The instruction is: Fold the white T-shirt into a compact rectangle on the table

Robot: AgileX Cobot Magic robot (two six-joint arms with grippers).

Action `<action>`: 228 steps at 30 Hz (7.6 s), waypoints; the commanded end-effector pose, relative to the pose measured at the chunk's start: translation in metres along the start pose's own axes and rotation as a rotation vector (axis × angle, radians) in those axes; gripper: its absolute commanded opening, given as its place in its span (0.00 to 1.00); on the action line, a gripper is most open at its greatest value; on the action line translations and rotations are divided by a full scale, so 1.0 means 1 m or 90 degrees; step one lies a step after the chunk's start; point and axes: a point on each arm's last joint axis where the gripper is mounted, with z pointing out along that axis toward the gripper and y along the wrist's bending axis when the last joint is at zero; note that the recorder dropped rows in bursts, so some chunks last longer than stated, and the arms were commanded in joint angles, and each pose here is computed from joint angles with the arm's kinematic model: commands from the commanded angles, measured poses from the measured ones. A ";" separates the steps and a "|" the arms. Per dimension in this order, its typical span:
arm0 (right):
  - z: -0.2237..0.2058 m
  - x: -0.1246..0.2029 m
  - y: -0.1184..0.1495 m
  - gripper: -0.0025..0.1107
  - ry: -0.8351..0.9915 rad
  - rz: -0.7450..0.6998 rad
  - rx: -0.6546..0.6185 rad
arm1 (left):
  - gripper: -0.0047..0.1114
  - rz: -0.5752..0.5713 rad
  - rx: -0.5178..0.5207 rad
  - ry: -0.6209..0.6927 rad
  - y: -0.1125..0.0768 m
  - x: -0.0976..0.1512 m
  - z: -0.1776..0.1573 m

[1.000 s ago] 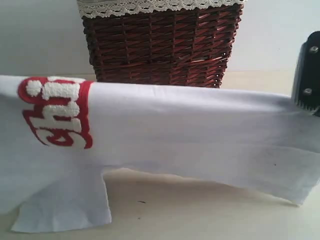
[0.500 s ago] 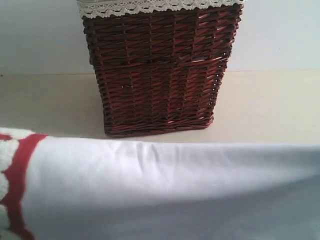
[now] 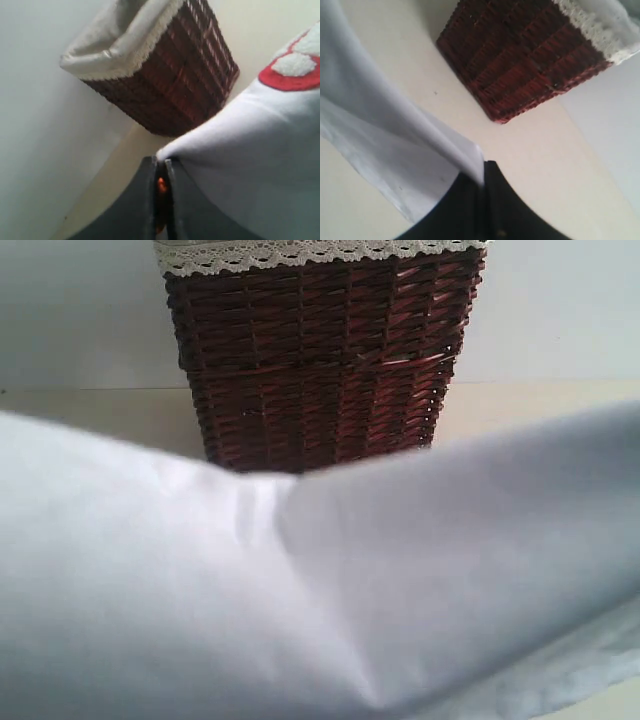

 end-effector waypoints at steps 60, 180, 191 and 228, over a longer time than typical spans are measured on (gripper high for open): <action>0.276 0.046 -0.002 0.57 0.438 0.226 -0.099 | 0.58 -0.045 0.493 0.396 -0.181 0.132 0.227; 0.277 0.044 -0.002 0.57 0.426 0.253 -0.094 | 0.04 -0.393 0.116 0.405 -0.024 0.178 0.370; 0.276 0.044 0.001 0.57 0.434 0.275 -0.105 | 0.04 -0.833 0.148 0.366 0.036 0.244 0.285; 0.275 0.045 0.001 0.57 0.447 0.280 -0.103 | 0.04 -0.922 0.130 0.309 0.037 0.298 0.241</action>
